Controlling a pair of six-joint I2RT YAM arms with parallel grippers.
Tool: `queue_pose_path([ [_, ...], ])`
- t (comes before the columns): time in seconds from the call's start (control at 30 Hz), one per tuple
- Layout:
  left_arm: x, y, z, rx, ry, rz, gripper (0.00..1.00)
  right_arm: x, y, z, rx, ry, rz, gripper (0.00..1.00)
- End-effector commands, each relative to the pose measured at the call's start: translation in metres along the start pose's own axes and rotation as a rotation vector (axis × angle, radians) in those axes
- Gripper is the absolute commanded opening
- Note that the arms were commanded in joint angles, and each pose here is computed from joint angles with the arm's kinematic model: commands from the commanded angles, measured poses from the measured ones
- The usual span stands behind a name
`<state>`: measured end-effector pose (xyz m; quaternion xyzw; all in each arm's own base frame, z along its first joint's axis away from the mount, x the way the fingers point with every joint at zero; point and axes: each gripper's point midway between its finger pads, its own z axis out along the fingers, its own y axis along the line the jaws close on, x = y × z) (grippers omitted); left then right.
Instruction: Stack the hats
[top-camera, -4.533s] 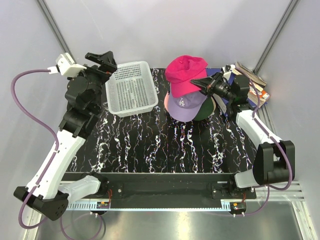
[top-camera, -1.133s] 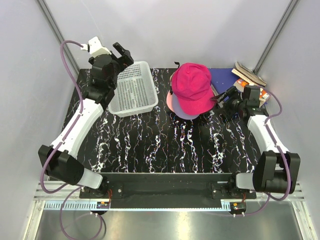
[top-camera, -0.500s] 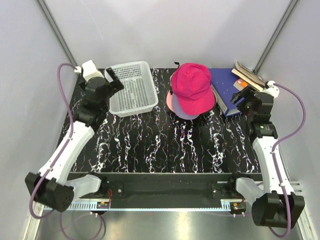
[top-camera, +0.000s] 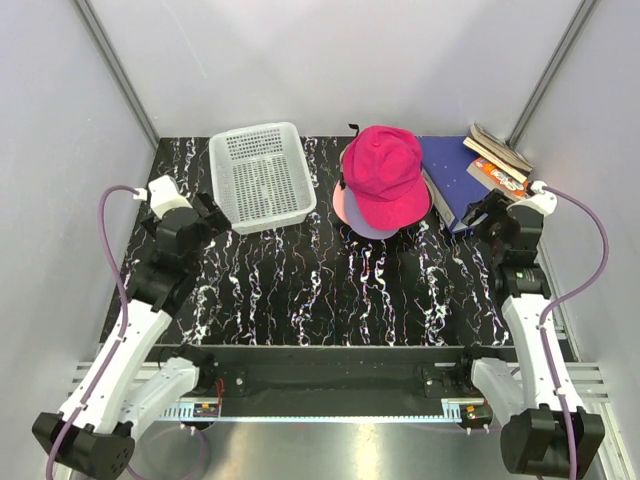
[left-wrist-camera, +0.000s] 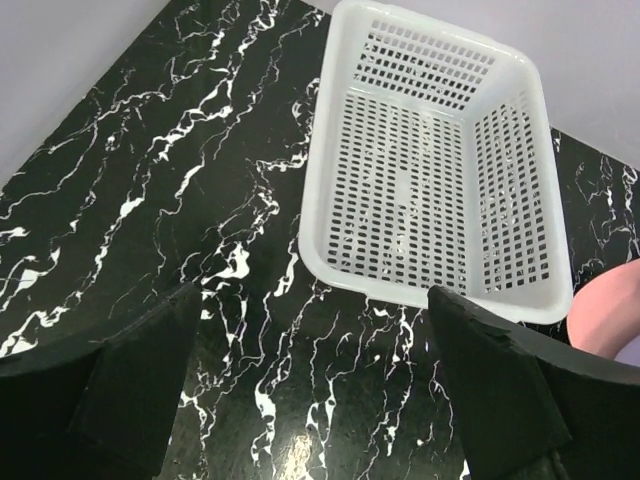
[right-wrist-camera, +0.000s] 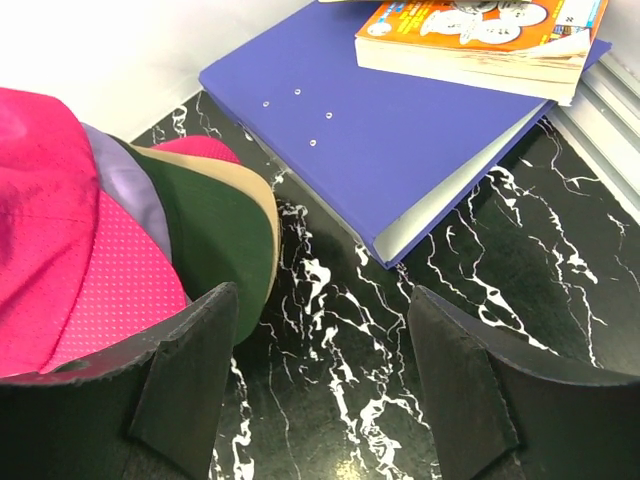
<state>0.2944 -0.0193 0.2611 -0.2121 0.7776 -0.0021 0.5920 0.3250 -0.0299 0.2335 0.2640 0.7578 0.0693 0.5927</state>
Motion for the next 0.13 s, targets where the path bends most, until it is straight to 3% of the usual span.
queue_pose_path([
  [0.0,-0.0049,0.0096,-0.0072,-0.028,-0.025,-0.029,0.99,-0.0139,0.0021,-0.0009,-0.016,-0.065,-0.023,0.76],
  [0.1,-0.0048,0.011,-0.01,-0.027,-0.023,-0.037,0.99,-0.0125,0.0031,0.0005,-0.024,-0.063,-0.023,0.76],
])
